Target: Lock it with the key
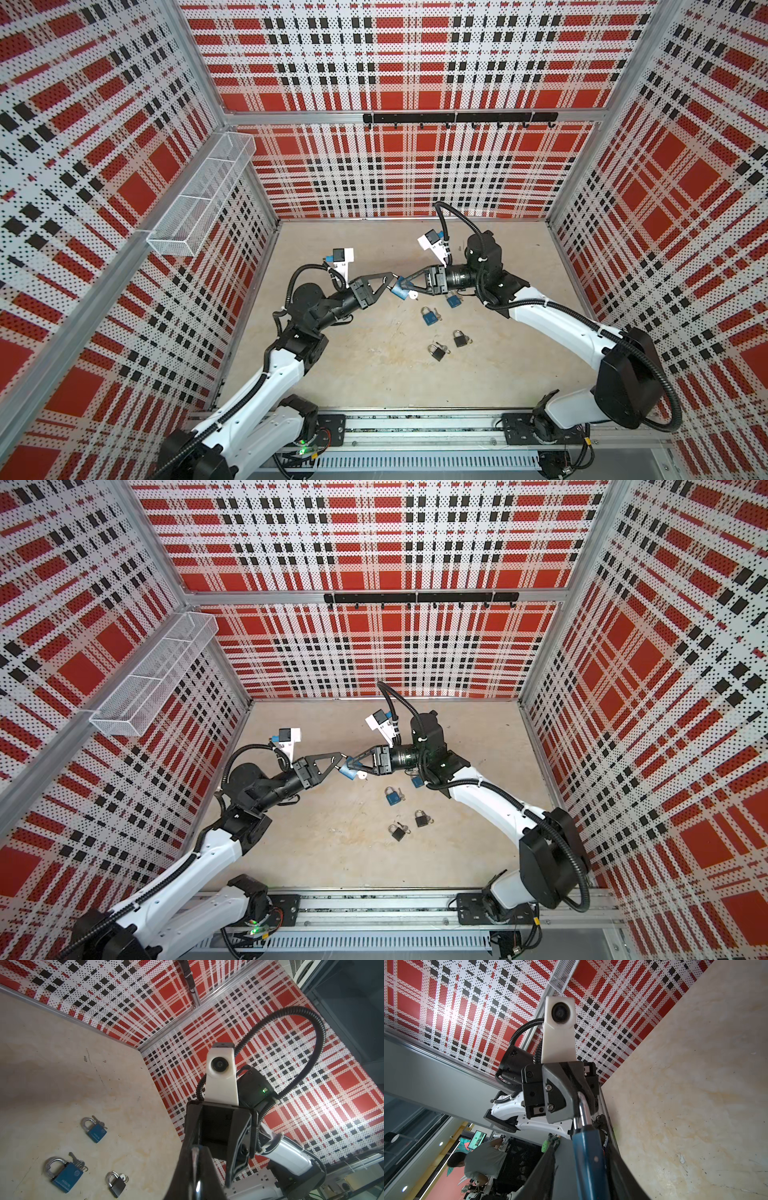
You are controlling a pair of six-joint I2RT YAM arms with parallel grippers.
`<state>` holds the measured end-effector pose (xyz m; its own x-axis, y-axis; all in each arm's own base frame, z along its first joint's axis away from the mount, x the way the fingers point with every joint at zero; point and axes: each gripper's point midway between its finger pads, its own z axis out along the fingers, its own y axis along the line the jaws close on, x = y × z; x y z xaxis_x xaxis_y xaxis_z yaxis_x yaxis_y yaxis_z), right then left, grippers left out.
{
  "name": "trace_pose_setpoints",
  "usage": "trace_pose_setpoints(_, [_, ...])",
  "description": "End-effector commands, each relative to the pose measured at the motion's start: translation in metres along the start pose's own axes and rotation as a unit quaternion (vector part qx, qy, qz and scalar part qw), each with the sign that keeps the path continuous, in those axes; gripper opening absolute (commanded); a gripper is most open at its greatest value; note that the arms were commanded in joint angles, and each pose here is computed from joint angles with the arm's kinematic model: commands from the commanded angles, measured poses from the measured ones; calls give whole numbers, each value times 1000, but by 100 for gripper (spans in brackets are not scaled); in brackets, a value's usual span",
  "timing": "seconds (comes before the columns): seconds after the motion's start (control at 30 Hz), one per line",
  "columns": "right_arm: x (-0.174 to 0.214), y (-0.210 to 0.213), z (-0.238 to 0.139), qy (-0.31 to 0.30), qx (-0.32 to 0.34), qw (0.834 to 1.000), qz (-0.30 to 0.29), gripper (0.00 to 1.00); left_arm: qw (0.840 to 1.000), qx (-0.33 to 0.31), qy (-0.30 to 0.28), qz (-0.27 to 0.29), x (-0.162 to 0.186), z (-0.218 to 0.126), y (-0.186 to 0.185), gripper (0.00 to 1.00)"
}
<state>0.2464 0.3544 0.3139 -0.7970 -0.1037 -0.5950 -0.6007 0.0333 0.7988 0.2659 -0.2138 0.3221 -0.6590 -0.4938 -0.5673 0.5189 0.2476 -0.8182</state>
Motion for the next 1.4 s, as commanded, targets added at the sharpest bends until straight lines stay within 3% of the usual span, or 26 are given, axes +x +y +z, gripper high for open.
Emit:
trace_pose_setpoints(0.0, [-12, 23, -7, -26, -26, 998, -44, 41, 1000, 12, -16, 20, -17, -4, -17, 0])
trace_pose_setpoints(0.43, [-3, 9, -4, -25, -29, 999, -20, 37, 998, 18, -47, 33, -38, -6, -32, 0])
trace_pose_setpoints(0.7, [-2, 9, -4, -21, -32, 999, -17, 16, 998, 16, -50, 31, -38, -8, -31, 0])
trace_pose_setpoints(1.37, [-2, 7, -2, -16, -32, 999, -13, 22, 995, -5, -93, 29, -55, -24, -21, 0])
